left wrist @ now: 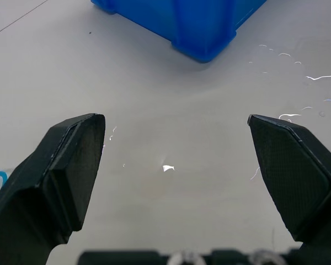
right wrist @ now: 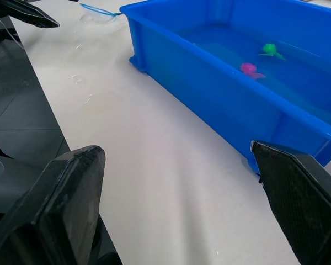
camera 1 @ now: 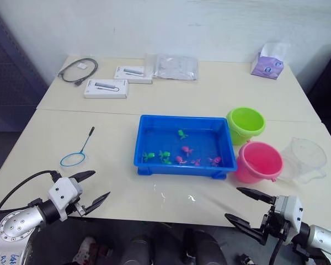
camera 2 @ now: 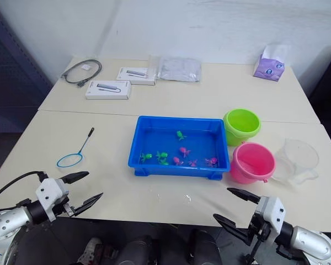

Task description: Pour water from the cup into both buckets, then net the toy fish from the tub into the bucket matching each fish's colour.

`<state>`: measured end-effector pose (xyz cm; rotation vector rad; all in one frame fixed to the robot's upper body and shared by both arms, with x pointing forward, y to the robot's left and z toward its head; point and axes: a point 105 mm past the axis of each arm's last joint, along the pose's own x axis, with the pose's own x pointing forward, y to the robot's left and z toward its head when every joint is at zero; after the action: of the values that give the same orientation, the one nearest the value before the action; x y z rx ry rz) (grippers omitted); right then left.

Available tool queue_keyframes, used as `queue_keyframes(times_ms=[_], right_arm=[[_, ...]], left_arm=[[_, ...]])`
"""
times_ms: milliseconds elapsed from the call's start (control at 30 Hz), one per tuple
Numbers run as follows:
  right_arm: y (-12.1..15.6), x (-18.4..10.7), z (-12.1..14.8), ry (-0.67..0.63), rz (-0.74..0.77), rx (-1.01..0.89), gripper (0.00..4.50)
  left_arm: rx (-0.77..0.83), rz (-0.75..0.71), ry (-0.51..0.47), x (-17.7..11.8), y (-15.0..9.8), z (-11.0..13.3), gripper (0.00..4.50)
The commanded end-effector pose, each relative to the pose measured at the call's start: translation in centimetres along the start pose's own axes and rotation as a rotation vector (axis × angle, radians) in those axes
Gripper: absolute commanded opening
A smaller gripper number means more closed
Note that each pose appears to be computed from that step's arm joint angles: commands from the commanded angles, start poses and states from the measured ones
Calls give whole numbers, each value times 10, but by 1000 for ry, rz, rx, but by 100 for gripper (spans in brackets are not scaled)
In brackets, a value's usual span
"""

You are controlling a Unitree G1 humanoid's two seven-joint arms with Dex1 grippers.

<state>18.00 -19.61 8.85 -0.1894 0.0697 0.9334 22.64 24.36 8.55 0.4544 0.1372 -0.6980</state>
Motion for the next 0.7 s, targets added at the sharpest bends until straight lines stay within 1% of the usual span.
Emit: queue_keyframes(times_ms=[33,100,133,267,400,433,467,533,633,700], right_arm=[[-8,-17,11,-76,-184,12,450],[-17,-48,9,-120,-474,87,450],[-19,-59,8,-131,-576,110,450],[-28,-82,1,-148,-849,153,450],[-47,-111,-35,21,-1224,270,450],[-55,-116,-39,22,-1314,285,450],[-61,-118,-41,3,-1373,305,450],[-70,-120,-44,-13,-1438,328,450],[-93,-129,-50,-45,-1570,357,450],[-108,-134,-51,-71,-1627,375,450]], left_arm=[[-29,-84,-66,7,-8,22,445],[-93,-247,-180,23,-29,53,445],[-109,-296,-215,29,-36,62,445],[-108,-389,-266,44,-45,82,445],[-103,-452,-302,57,-47,96,445],[-113,-462,-318,62,-49,99,445],[-114,-475,-329,68,-52,101,445],[-107,-491,-340,75,-55,103,445],[-89,-534,-386,86,-63,116,445],[-67,-565,-397,91,-68,121,445]])
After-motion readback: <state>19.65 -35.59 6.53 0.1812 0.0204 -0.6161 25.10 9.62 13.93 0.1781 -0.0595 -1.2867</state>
